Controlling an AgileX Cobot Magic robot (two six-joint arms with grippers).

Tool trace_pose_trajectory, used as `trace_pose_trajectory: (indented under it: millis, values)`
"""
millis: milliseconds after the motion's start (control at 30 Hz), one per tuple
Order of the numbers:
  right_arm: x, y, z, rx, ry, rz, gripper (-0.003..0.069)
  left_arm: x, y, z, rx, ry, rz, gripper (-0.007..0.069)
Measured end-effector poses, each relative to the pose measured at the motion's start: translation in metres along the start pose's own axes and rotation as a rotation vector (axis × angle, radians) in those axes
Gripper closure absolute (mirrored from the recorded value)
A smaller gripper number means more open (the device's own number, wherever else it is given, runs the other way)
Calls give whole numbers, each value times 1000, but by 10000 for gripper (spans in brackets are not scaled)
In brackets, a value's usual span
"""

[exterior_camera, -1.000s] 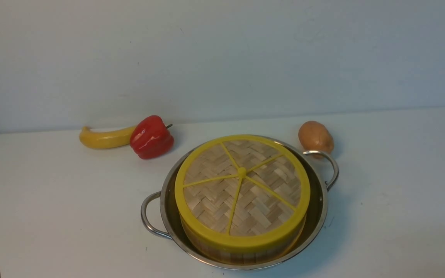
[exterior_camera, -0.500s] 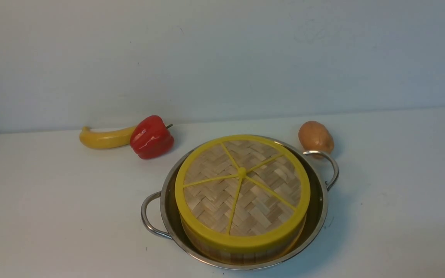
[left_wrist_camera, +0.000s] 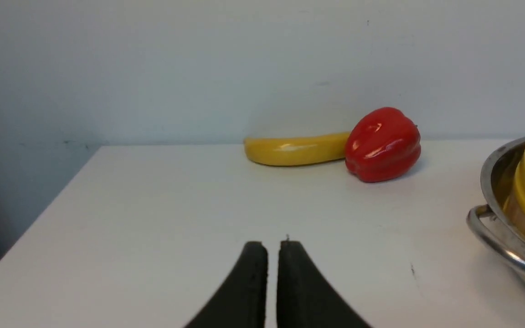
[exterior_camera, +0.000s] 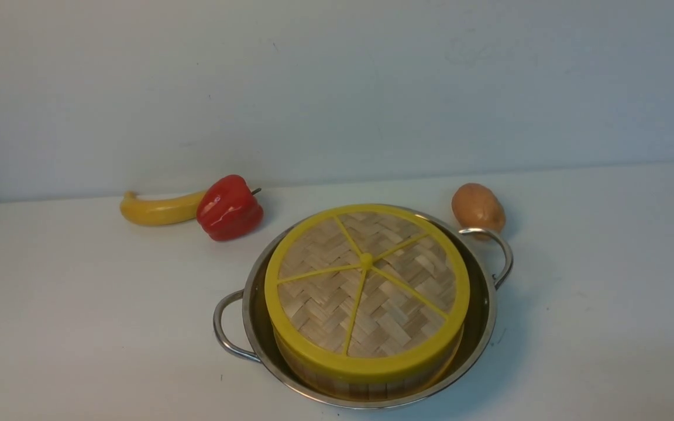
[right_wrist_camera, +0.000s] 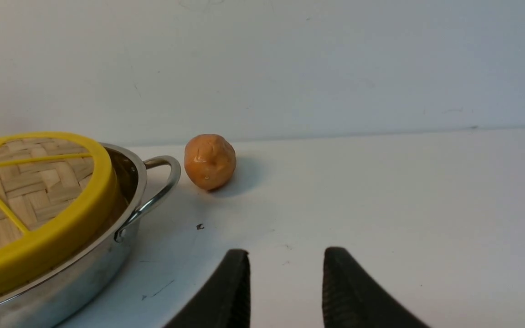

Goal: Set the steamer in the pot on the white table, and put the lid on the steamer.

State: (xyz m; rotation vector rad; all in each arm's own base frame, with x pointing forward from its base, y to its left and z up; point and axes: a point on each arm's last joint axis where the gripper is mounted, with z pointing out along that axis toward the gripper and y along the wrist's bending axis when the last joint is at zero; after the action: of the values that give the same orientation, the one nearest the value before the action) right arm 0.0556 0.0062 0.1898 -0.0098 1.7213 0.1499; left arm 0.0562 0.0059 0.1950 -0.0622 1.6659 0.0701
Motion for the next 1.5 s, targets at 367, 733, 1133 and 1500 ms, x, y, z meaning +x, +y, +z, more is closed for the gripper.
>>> trace_pose_trajectory:
  millis: [367,733,1133,1500]
  values:
    - [0,0,0,0,0,3,417,5,1,0,-15,58,58,594]
    - [0,0,0,0,0,23,417,5,2,0,-15,60,58,594]
    - [0,0,0,0,0,24,417,5,2,0,-15,60,58,594]
    - [0,0,0,0,0,26,417,5,2,0,-15,60,59,594]
